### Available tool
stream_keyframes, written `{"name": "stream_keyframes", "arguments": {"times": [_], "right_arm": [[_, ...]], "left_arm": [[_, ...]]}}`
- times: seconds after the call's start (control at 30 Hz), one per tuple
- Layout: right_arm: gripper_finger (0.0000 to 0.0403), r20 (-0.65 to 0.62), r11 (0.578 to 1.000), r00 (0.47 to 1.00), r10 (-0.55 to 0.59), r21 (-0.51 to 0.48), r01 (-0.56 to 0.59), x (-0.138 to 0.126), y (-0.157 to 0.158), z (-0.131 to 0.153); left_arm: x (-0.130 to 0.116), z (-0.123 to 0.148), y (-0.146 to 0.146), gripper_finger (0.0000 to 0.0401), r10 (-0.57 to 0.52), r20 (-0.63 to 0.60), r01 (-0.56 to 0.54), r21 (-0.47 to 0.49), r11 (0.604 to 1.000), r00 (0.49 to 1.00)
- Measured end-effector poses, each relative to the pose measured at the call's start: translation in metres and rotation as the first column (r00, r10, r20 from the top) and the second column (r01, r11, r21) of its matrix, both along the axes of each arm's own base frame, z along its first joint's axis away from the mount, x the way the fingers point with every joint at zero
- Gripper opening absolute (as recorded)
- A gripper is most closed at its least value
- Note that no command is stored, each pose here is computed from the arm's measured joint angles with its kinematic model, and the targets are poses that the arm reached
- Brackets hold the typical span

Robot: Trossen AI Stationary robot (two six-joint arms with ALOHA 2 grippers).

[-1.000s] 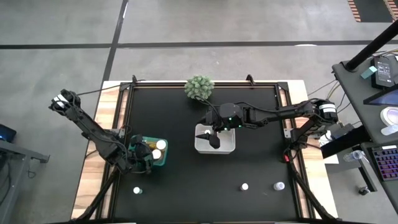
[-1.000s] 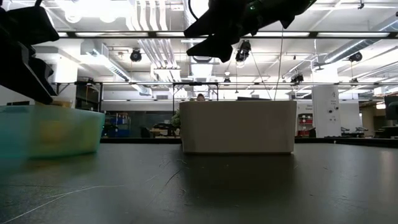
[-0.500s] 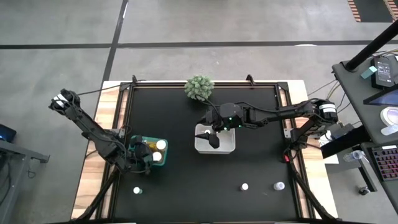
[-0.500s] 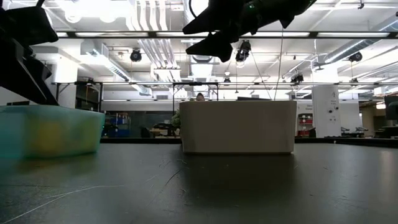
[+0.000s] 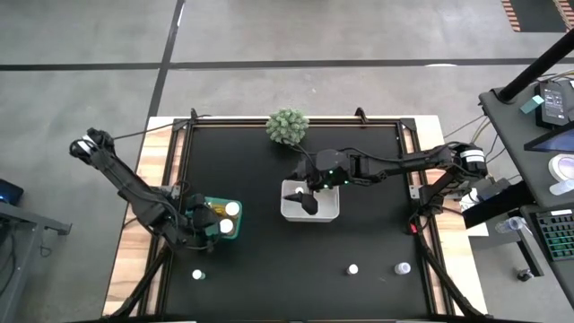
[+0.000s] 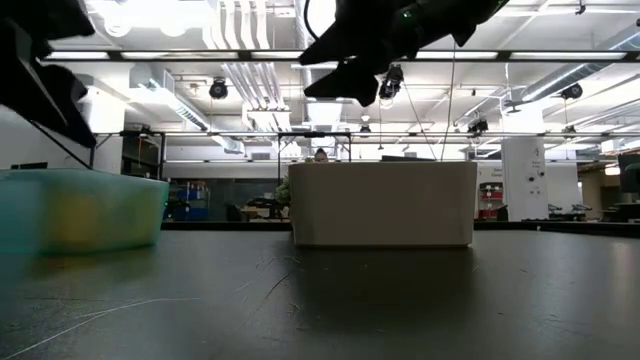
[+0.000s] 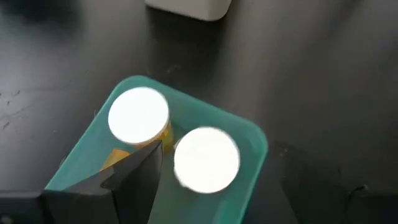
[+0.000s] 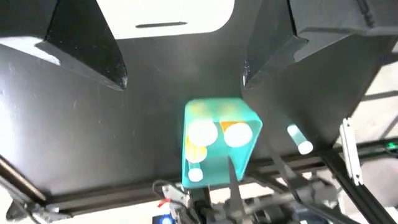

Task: Pick and place medicine bottles into bin by pill shape (circle, oval)
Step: Put the pink tablet bottle into the white bin

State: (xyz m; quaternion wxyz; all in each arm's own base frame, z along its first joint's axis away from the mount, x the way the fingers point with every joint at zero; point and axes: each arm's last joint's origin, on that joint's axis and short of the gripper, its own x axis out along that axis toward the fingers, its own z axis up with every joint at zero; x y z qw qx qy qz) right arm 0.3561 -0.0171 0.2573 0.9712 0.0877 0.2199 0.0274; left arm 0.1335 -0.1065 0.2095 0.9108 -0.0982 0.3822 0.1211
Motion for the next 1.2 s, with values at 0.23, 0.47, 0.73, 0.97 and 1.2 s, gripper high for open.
{"name": "stream_keyframes", "arguments": {"times": [0.23,0.47,0.73,0.97,1.2], "right_arm": [[0.0313,-0.254,0.995,0.967,-0.033,0.087,0.057,-0.01,0.002,0.003],[0.0313,-0.542,0.96,0.838,-0.061,0.197,0.197,-0.025,0.021,0.024],[0.0313,-0.765,0.841,0.634,-0.111,0.268,0.471,-0.045,0.057,0.023],[0.0313,-0.897,0.724,0.421,-0.137,0.199,0.66,-0.065,0.087,0.009],[0.0313,-0.927,0.641,0.35,-0.132,0.19,0.744,-0.08,0.134,0.009]], "left_arm": [[0.015,0.034,-0.002,0.0286,-0.068,0.089,0.065,0.035,0.997,0.994],[0.035,0.063,-0.003,0.0286,-0.284,0.199,0.23,0.257,0.939,0.938],[0.05,0.074,0.007,0.0286,-0.423,0.19,0.282,0.501,0.818,0.886],[0.062,0.079,0.023,0.0286,-0.454,0.175,0.289,0.565,0.773,0.874],[0.075,0.086,0.032,0.0286,-0.466,0.233,0.237,0.622,0.746,0.854]]}}
